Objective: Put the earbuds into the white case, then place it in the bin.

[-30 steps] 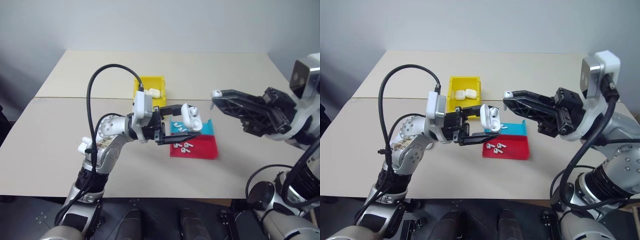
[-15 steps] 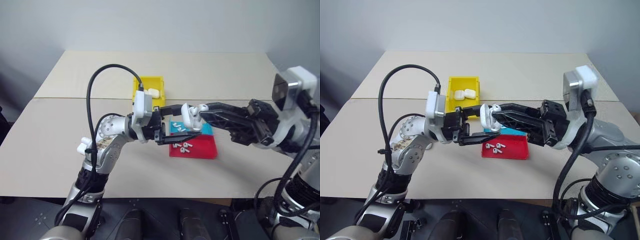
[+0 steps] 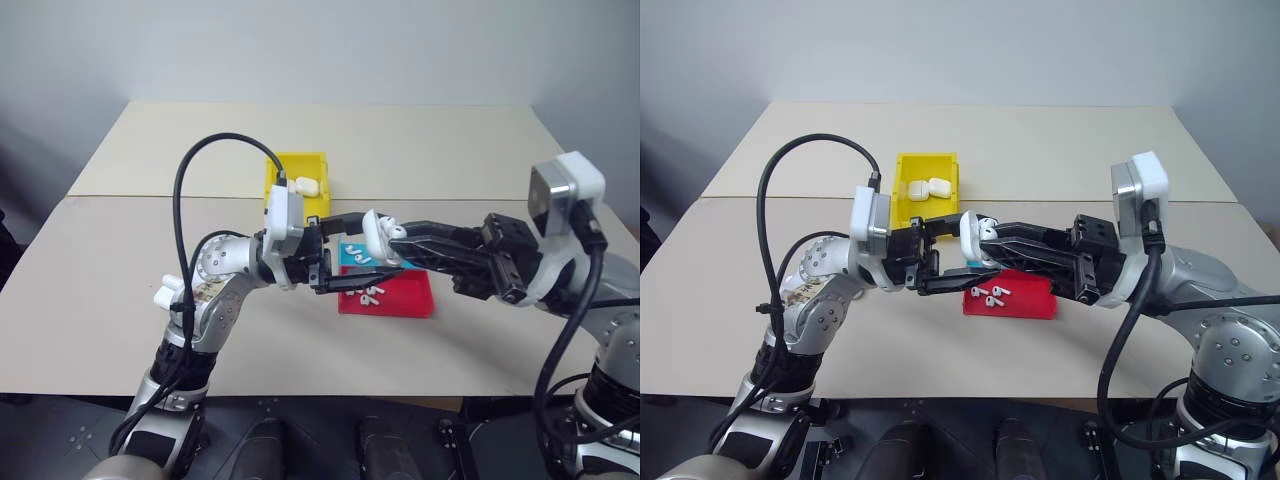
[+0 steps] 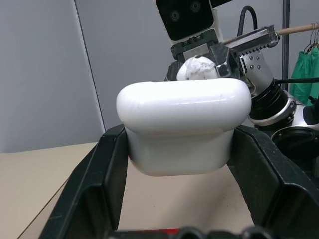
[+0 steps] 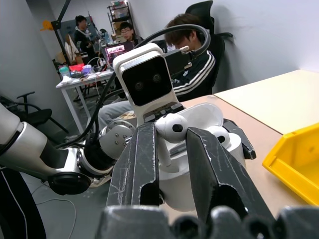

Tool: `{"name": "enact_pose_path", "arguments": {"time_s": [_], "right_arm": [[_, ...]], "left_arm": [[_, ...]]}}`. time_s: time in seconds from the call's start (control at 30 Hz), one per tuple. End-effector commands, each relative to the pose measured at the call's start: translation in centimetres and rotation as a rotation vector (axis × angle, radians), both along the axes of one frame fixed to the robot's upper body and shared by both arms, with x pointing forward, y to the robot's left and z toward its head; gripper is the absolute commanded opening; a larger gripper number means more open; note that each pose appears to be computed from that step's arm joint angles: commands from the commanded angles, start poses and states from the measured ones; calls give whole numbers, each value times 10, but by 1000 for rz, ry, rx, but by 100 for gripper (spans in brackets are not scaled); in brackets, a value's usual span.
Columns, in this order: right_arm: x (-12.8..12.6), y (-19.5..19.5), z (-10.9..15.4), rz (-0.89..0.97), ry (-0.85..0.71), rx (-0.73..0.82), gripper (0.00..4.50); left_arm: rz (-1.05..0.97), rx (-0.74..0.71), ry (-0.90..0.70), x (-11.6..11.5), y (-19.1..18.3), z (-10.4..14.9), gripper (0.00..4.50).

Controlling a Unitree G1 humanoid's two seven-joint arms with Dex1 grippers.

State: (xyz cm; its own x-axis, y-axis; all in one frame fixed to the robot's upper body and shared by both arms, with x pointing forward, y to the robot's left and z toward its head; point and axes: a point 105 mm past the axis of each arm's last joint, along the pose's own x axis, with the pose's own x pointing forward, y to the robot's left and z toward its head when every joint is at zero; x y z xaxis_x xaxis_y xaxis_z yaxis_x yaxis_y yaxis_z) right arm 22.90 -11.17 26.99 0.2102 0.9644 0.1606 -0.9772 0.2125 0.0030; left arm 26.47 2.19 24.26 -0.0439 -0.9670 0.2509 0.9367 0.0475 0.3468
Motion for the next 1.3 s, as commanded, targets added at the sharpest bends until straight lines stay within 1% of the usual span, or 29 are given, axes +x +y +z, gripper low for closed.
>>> {"name": "enact_pose_path", "arguments": {"time_s": [0.03,0.27,0.3,0.43,0.6,0.73,0.93,1.03,1.13,1.3], "right_arm": [[-5,0,6,10,-56,2,62],[-5,3,-3,-2,-77,-48,62],[-6,3,-3,1,-81,-51,135],[-6,2,-4,-8,-96,-57,135],[1,0,-5,-44,-91,-59,135],[-2,-4,-3,-37,-121,-60,135],[8,-23,15,-124,-217,-61,135],[14,-28,32,-124,-264,-70,135],[17,-24,50,-53,-294,-114,135],[25,-14,64,31,-339,-231,135]], "left_arm": [[-10,-34,-46,-6,0,11,280],[-11,-48,-44,-5,0,13,280],[-11,-49,-43,-5,-1,13,280],[-10,-43,-43,-4,-1,12,280],[-13,-41,-42,-5,-1,11,280],[-5,-40,-41,-3,0,10,280],[3,-29,-36,0,1,6,280],[3,-24,-30,4,-2,3,280],[0,-8,-29,11,-7,-2,280],[-14,4,-41,21,-16,-2,280]]}}
